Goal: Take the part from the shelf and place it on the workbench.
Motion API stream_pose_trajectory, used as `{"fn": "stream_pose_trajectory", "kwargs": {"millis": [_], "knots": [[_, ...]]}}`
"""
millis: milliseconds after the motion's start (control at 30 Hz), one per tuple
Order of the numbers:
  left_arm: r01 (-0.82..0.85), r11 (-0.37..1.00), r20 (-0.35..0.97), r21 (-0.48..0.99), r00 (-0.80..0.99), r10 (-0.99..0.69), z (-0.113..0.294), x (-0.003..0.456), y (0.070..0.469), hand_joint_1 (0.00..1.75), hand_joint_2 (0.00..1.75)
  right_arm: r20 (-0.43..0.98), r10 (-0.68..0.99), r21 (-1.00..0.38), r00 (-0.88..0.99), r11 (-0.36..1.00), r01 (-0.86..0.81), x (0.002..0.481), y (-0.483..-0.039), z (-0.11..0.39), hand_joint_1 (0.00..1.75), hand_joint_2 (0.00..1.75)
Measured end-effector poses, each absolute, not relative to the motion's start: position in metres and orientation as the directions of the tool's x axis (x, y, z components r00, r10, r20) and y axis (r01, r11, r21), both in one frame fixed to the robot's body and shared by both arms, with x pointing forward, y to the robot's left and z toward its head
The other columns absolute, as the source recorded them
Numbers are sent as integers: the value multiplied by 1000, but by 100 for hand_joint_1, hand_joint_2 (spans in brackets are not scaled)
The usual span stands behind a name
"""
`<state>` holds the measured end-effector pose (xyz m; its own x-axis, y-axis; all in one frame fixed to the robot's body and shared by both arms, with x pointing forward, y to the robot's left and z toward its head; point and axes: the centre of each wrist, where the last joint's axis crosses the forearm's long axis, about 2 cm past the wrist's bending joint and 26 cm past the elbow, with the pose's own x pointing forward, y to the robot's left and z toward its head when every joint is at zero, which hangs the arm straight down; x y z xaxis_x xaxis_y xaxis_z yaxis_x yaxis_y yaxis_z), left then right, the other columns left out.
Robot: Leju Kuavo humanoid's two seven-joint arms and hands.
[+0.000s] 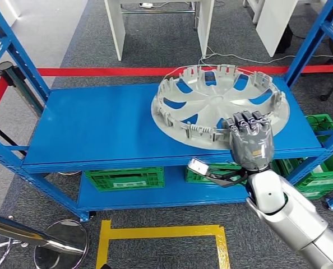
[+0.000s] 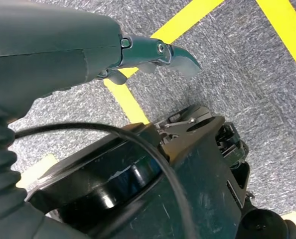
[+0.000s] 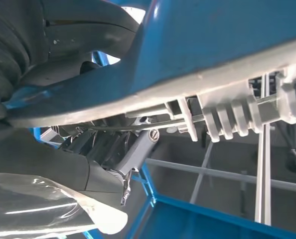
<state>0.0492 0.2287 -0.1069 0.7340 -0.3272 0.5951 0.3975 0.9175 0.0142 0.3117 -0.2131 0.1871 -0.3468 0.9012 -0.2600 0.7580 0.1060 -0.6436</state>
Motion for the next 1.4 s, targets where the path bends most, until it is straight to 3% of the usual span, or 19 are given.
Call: {"fn": "stream_pose_trajectory", "kwargs": {"millis": [1400], "knots": [[294,955,566,42,781,-266,-106,58,230,0,0,-280,898,-629,-338,95,772,303,-240,193,175,175]]}}
